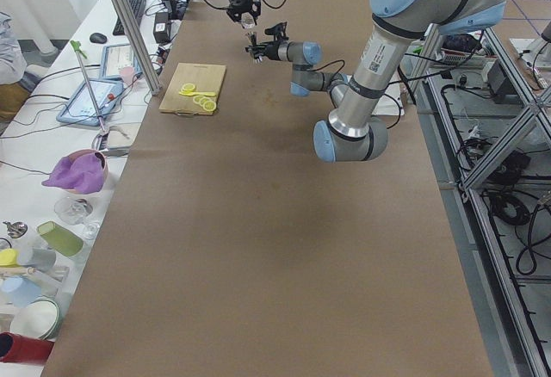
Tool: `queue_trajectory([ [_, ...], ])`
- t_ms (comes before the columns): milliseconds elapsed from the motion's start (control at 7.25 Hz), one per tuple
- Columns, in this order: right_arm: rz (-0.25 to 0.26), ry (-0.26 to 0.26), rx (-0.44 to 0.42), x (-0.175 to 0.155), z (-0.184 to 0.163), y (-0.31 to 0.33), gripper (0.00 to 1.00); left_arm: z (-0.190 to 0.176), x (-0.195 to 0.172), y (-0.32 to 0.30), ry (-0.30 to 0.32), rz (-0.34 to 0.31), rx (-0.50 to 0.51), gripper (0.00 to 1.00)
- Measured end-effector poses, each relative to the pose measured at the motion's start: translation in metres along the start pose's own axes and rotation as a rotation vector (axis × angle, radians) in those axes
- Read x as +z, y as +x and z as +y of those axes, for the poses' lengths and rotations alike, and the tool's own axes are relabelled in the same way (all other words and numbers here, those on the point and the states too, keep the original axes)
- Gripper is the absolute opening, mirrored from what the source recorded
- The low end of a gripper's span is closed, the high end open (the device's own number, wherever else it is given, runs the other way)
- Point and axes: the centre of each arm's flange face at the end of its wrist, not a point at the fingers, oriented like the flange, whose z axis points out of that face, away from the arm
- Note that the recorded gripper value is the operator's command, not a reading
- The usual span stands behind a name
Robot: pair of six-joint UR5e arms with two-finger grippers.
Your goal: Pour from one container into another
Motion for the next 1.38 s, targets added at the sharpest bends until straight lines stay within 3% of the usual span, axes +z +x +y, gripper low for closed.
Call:
queue_trajectory([
  [1379, -0.022, -0.068, -0.001, 0.004, -0.013, -0.002, 0.0, 0.0, 0.0, 0.0, 0.002, 0.001, -0.001, 0.0],
])
